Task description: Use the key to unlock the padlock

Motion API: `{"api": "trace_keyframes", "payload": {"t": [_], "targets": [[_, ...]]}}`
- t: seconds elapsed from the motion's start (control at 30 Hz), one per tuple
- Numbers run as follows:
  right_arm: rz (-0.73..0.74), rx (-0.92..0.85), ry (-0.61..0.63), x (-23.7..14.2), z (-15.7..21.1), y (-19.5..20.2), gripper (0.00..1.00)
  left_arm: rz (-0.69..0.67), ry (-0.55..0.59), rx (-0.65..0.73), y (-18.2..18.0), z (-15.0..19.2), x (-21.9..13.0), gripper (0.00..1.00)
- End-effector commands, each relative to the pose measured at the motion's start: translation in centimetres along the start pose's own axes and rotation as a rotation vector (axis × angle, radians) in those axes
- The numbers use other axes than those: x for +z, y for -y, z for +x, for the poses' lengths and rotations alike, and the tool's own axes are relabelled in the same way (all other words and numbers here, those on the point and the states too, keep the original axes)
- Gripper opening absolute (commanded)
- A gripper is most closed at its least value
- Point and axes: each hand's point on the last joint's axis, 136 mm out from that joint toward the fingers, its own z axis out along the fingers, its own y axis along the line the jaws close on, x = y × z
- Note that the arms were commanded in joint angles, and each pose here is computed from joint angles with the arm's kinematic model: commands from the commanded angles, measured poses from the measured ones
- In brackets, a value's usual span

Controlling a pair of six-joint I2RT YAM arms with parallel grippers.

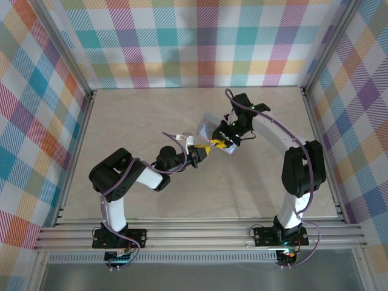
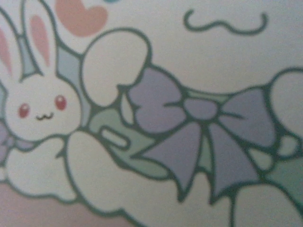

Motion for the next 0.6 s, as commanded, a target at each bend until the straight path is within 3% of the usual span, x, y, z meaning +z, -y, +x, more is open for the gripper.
{"api": "trace_keyframes", "payload": {"t": [0.0, 0.57], "targets": [[-0.062, -0.021, 0.0, -0.8, 0.5, -1.4, 0.0, 0.021, 0.046, 0.007, 0.4, -1.4, 0.7, 0.0], [-0.137, -0.01, -0.103, 0.0, 2.2, -1.9, 0.0, 0.152, 0.053, 0.004, 2.4, -3.1, 3.0, 0.0]]}}
